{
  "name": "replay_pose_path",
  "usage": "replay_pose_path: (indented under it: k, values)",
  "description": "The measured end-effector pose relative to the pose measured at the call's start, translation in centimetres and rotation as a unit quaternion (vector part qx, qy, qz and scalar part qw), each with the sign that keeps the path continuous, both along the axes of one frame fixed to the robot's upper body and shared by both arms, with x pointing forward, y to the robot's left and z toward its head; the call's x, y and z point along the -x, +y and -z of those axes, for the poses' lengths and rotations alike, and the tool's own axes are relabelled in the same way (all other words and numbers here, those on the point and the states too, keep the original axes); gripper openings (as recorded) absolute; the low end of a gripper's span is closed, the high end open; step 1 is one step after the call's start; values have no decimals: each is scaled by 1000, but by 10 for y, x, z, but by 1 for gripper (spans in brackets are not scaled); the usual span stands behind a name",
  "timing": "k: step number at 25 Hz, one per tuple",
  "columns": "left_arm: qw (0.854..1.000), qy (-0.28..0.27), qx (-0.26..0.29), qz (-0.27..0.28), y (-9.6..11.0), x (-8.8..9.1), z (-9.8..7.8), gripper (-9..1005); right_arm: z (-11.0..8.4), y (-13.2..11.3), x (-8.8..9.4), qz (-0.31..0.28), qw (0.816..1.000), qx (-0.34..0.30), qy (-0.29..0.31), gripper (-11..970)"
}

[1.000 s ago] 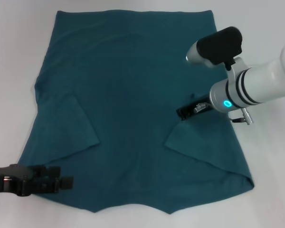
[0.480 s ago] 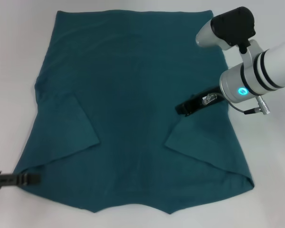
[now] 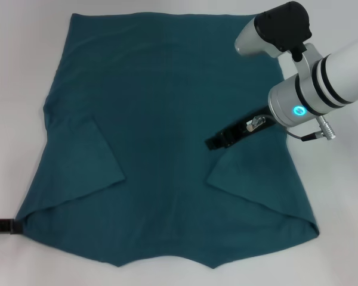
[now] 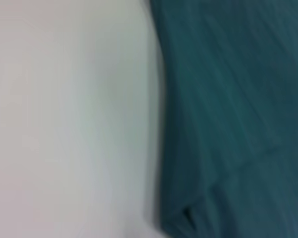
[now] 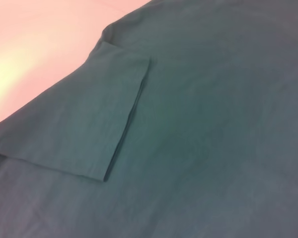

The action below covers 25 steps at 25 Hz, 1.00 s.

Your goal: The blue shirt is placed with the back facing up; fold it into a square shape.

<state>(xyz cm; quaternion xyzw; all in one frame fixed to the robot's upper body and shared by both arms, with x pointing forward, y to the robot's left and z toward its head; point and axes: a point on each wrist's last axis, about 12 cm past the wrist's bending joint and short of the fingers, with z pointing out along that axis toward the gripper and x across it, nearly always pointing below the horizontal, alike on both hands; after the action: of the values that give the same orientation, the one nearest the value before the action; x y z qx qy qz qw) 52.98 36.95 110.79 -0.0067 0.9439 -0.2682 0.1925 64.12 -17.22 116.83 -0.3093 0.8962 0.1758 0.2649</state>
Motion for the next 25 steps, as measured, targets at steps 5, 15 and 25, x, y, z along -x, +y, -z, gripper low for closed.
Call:
replay_pose_path:
  k: [5,15,25]
  values:
    - [1000,-10,-22,-4,-7,-11,0,848,-2,-1,-2,1,1000,0,-4,237]
    - [997,-7,-77,18,-25,-32,2,848,-3,-1,-3,5,1000,0,-6,561]
    - [994,7,-98,42,-39,-44,4,847,-1,-4,-2,15,1000,-2,-4,565]
